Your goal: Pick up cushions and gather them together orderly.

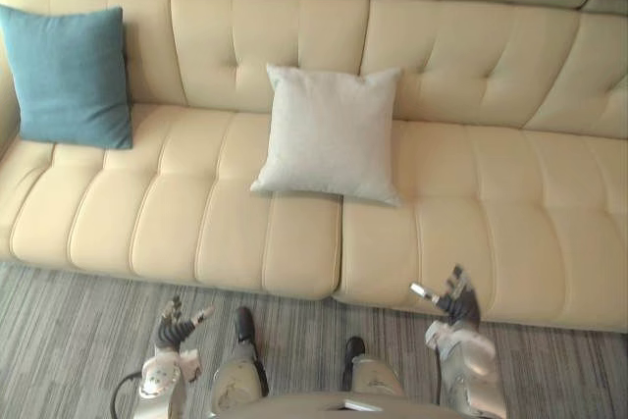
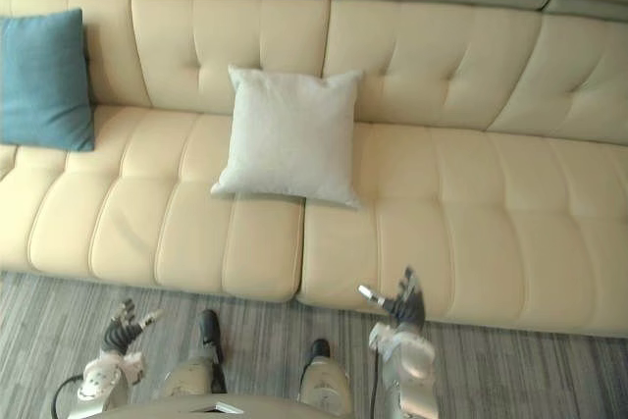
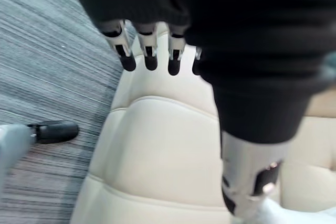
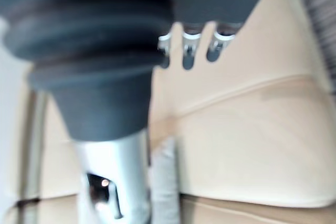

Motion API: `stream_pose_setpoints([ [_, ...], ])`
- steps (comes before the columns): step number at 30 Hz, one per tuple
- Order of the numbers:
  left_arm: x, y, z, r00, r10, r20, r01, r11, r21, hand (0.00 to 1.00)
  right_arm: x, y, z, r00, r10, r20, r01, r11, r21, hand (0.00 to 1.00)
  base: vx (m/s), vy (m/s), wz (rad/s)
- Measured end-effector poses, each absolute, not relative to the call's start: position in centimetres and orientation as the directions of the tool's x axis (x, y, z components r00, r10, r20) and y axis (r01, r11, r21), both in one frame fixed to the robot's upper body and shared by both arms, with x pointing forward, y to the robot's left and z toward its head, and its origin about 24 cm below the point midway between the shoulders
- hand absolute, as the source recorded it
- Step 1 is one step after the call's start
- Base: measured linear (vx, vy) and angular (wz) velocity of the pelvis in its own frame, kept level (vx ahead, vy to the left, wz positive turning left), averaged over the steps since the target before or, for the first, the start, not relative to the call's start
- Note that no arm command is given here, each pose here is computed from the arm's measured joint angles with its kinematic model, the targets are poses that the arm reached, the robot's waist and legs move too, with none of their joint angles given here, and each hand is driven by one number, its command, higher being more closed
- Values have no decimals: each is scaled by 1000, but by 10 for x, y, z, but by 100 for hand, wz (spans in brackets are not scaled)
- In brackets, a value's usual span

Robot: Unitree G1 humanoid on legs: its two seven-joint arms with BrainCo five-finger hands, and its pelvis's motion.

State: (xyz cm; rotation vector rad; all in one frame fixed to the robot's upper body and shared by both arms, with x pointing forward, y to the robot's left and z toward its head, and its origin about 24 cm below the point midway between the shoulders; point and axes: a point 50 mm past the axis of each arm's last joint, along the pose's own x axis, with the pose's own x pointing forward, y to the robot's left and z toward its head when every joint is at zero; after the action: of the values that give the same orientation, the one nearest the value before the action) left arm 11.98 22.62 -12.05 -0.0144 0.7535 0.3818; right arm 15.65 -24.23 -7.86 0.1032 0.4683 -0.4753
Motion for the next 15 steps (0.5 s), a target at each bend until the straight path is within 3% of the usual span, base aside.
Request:
stream_pose_setpoints([
  [6,85,230,-145,498,360,-789,-357,914,192,0,122,-225,-130,610,-349,-711,417,905,-87,0,-6,41,-28],
  [9,76,233,-150,448,378,-810,-390,898,204,0,115,-224,-137,566,-341,-751,414,905,-99,0,-82,45,-50],
  [15,83,236,-148,443,403,-801,-423,882,209,0,113,-216,-141,539,-335,-773,427,900,-92,0,-81,39,-14],
])
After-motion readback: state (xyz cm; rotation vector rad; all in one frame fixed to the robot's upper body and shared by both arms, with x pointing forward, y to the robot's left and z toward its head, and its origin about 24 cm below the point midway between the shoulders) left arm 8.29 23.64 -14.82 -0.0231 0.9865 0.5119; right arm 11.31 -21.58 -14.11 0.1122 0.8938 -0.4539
